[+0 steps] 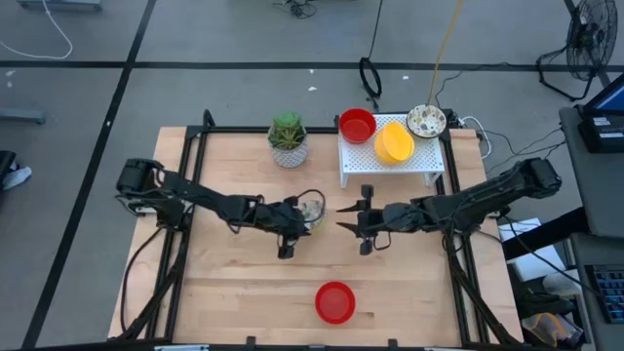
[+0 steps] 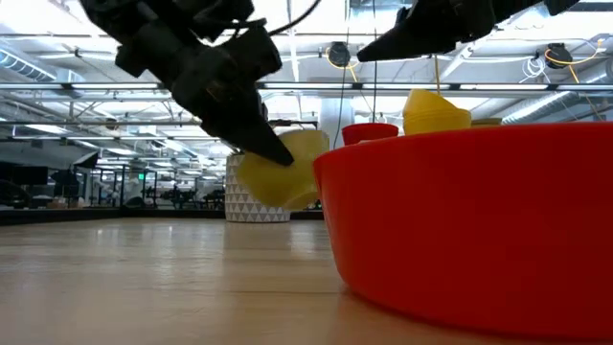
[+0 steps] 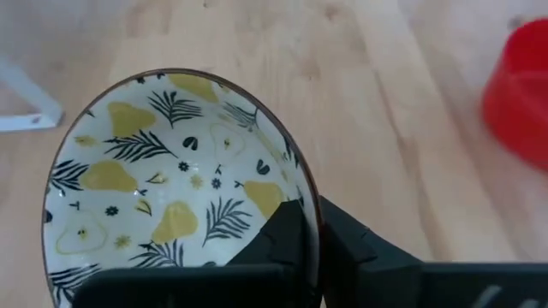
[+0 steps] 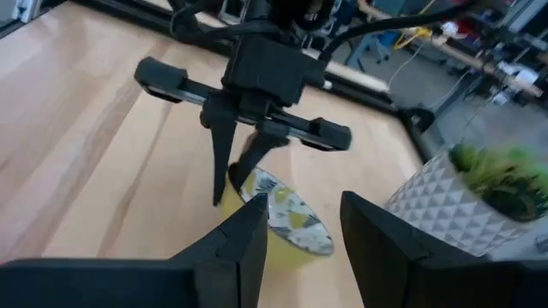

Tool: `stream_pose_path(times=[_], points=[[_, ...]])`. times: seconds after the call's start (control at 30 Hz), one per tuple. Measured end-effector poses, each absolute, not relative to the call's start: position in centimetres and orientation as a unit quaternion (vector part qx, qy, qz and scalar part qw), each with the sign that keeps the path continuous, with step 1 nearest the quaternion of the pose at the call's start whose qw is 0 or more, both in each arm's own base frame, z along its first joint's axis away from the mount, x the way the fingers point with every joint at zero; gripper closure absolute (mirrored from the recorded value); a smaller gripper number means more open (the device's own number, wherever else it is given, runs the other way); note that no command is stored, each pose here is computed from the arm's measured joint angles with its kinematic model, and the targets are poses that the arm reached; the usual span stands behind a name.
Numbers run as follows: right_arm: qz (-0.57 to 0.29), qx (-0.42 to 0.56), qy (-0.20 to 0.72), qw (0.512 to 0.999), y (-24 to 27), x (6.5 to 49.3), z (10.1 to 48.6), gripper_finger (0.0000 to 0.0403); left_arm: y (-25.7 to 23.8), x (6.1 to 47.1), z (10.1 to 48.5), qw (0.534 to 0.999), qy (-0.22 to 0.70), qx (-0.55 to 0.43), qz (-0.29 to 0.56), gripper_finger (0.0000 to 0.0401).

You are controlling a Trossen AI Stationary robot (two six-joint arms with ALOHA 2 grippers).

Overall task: Pick & Place Mini bowls
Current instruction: Stack the white and yellow bowl on top of the other white and yellow bowls on the shelf

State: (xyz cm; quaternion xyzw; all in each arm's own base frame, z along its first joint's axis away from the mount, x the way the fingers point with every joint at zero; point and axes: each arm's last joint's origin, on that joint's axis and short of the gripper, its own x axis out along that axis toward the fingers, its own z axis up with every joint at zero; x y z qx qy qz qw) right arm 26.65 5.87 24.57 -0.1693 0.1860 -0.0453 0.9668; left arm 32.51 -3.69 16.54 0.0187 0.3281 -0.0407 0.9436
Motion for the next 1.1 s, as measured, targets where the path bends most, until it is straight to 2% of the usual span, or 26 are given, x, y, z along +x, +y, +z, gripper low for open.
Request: stream_pose_path(times=[0.17, 0.4, 0.5, 0.67, 0.87, 1.1], points=[[-0.047, -0.154, 0.212, 0.964, 5.9, 26.8, 23.7, 0.0268, -3.8, 34.4, 15.7, 0.925, 0.373, 0.053, -0.05, 0.0363], [-0.047, -0.151, 0.238, 0.958, 5.9, 26.8, 22.9, 0.0268, -3.9, 36.0, 15.3, 0.911, 0.401, 0.077, -0.056, 0.0387], [-0.047, -0.149, 0.242, 0.958, 5.9, 26.7, 22.9, 0.0268, -3.9, 36.4, 15.1, 0.911, 0.401, 0.079, -0.043, 0.0381], [-0.048, -0.147, 0.242, 0.958, 5.9, 26.7, 22.9, 0.0268, -3.8, 36.6, 15.4, 0.914, 0.401, 0.06, -0.007, 0.0322], [-0.049, -0.142, 0.248, 0.957, 5.9, 26.7, 22.8, 0.0268, -3.9, 36.6, 15.5, 0.916, 0.397, 0.053, -0.003, 0.0246], [-0.051, -0.129, 0.277, 0.951, 5.8, 26.4, 22.2, 0.0244, -4.4, 36.2, 17.5, 0.927, 0.373, 0.033, -0.002, 0.0162]])
